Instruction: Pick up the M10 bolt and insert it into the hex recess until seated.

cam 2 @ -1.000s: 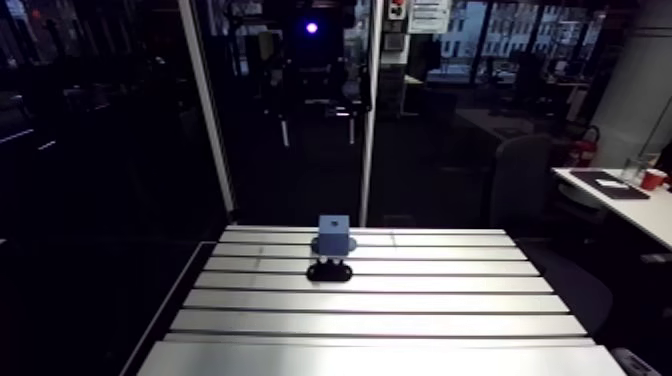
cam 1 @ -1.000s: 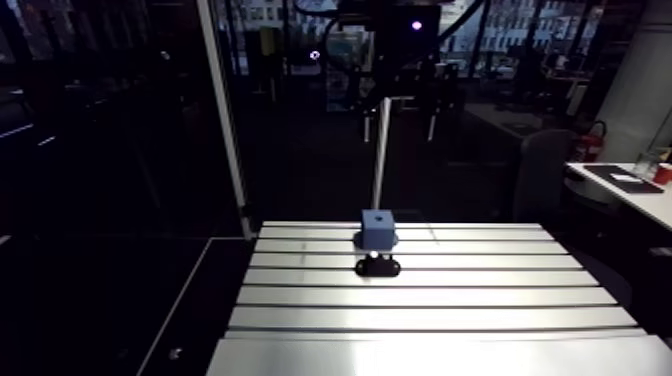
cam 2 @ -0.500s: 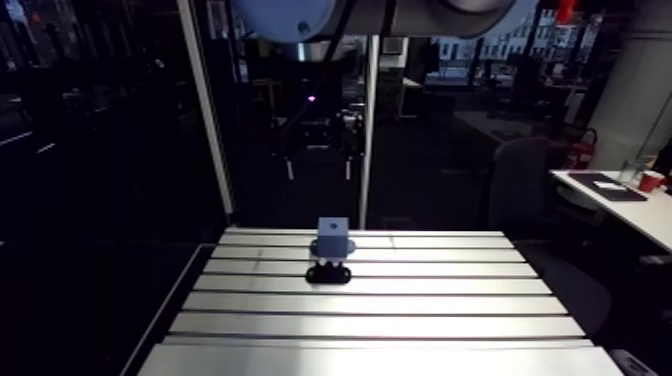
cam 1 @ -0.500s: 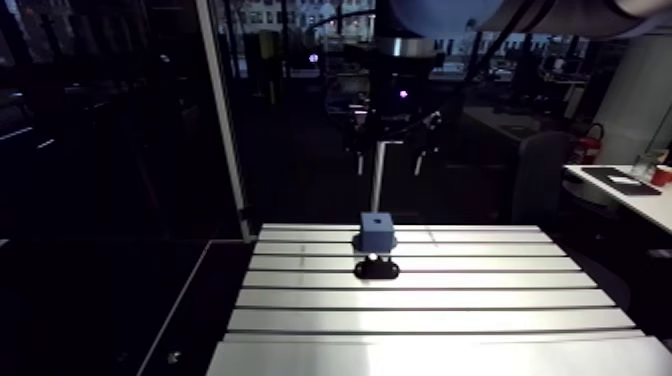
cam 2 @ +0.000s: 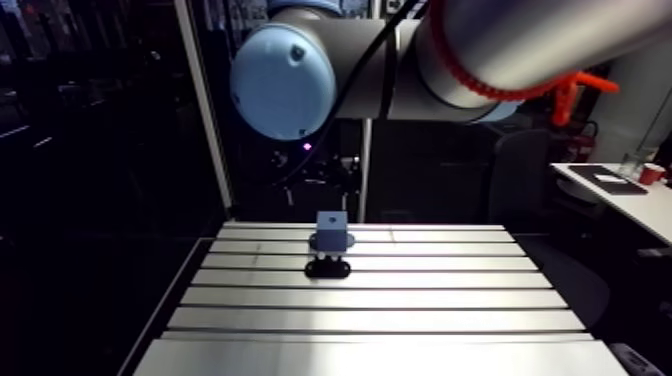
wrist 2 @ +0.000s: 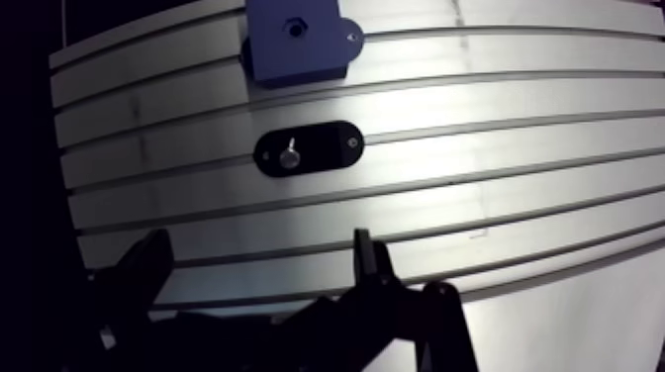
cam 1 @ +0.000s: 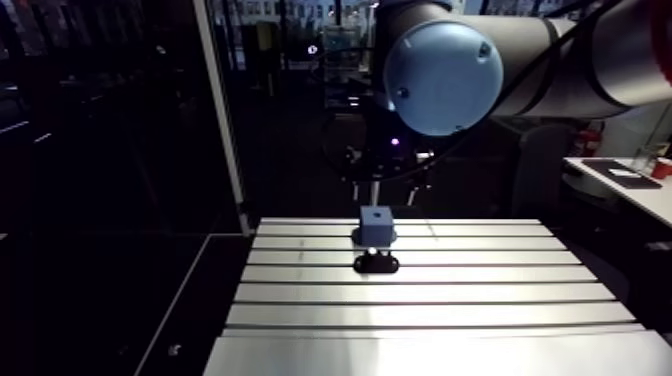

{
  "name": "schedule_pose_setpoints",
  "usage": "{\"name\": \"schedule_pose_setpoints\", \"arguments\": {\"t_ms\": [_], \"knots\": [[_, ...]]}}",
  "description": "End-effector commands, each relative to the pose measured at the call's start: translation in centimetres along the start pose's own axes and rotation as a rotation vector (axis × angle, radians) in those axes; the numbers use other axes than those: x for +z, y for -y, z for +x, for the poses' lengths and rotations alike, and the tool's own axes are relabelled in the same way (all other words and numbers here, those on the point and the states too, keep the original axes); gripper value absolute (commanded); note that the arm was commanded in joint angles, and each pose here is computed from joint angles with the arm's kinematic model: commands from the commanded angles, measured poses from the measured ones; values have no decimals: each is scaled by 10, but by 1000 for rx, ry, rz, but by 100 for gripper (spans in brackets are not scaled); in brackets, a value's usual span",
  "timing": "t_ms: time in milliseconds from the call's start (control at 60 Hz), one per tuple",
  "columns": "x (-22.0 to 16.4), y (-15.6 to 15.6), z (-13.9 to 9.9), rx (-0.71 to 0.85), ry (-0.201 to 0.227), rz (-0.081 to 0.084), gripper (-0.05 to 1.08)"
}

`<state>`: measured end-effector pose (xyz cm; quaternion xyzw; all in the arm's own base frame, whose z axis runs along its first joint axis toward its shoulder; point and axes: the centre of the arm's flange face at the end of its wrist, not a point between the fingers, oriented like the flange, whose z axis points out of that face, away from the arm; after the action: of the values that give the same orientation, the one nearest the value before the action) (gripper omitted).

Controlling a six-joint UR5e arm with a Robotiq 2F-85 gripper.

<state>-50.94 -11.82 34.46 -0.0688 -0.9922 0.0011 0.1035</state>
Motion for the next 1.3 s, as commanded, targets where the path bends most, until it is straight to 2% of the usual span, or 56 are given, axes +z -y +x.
{"name": "schedule_pose_setpoints", "arguments": {"t_ms": [17, 333, 750, 800, 1067, 1300], "knots": [[17, -1, -4, 34, -2, -5, 1], [40, -1, -5, 35, -12, -5, 1], [82, -1, -3, 31, 15, -15, 1], [89, -1, -3, 27, 20, -16, 6], [103, -1, -1, 19, 21, -14, 15], [116, -1, -1, 20, 45, -13, 23]]}}
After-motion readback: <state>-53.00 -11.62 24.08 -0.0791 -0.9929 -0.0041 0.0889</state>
